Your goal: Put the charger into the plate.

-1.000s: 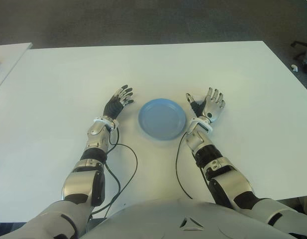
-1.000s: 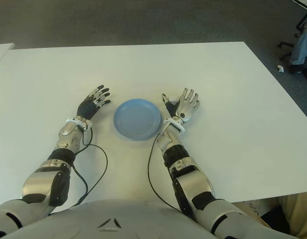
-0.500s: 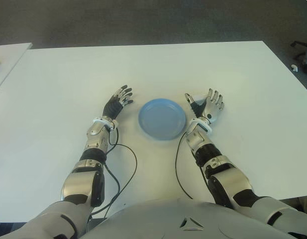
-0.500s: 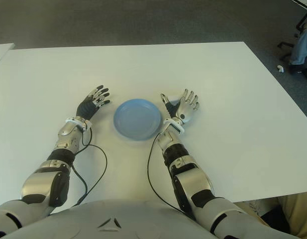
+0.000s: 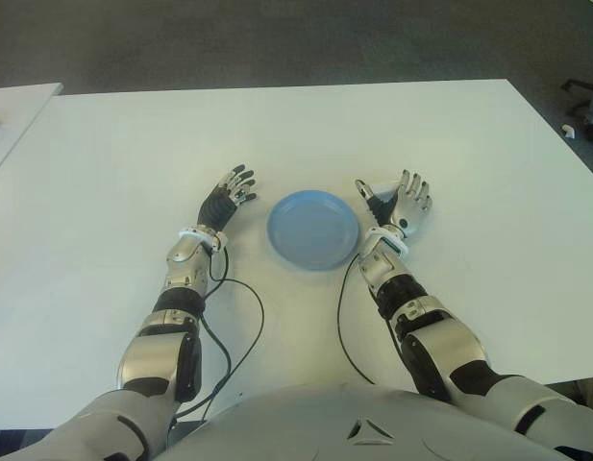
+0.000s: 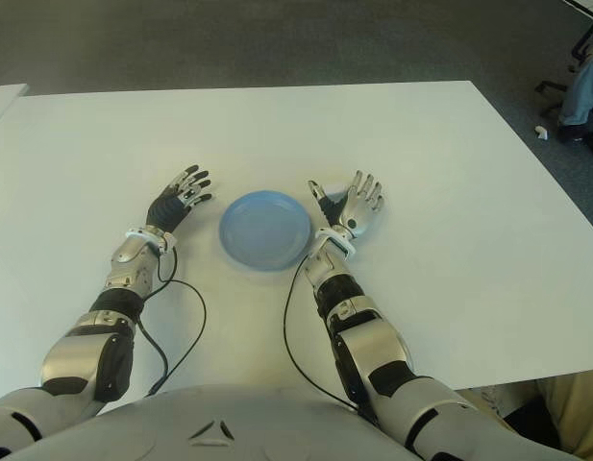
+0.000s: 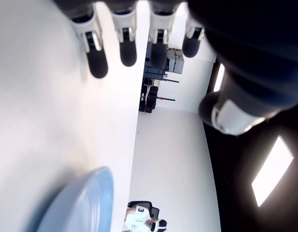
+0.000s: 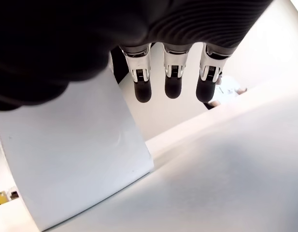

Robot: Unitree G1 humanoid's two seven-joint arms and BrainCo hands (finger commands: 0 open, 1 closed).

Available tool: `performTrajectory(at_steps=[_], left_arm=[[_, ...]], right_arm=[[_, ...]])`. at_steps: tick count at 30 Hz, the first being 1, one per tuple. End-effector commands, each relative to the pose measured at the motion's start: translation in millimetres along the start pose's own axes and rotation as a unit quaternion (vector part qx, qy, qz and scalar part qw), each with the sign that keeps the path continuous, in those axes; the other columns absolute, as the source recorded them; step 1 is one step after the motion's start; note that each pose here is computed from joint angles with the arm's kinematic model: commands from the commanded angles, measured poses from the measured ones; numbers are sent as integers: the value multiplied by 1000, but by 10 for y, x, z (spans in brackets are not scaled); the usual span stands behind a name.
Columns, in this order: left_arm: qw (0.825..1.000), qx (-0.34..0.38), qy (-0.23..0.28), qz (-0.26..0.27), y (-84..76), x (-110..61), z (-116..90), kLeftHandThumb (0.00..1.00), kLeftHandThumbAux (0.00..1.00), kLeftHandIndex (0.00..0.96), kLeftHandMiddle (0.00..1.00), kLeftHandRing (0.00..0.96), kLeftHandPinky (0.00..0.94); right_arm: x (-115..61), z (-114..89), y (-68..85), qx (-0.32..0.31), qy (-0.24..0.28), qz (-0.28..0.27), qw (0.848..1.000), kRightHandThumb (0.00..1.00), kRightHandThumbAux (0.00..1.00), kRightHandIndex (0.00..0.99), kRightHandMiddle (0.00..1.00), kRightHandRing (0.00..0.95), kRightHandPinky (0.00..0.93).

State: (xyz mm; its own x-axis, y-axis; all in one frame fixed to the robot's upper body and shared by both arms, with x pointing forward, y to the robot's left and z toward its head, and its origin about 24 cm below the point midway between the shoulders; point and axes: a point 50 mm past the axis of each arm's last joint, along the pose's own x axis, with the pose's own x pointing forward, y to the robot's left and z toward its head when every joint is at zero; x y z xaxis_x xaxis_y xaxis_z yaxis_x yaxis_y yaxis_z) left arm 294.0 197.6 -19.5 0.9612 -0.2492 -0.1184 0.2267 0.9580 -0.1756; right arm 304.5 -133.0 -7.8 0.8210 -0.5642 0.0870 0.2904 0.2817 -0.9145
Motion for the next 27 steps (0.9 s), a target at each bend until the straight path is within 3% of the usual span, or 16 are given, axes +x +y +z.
performTrajectory(at_steps=[1, 27], left_arm=[[1000, -13, 24, 2, 19, -77, -113, 0, 584, 39, 123, 119, 139], [999, -17, 28, 5, 15, -61, -111, 0, 614, 56, 122, 109, 112]], right_arm=[[-107, -144, 127, -16, 19, 36, 999, 329, 178, 0, 0, 0, 0], [-142, -138, 170, -17, 6, 45, 999, 339, 167, 0, 0, 0, 0]])
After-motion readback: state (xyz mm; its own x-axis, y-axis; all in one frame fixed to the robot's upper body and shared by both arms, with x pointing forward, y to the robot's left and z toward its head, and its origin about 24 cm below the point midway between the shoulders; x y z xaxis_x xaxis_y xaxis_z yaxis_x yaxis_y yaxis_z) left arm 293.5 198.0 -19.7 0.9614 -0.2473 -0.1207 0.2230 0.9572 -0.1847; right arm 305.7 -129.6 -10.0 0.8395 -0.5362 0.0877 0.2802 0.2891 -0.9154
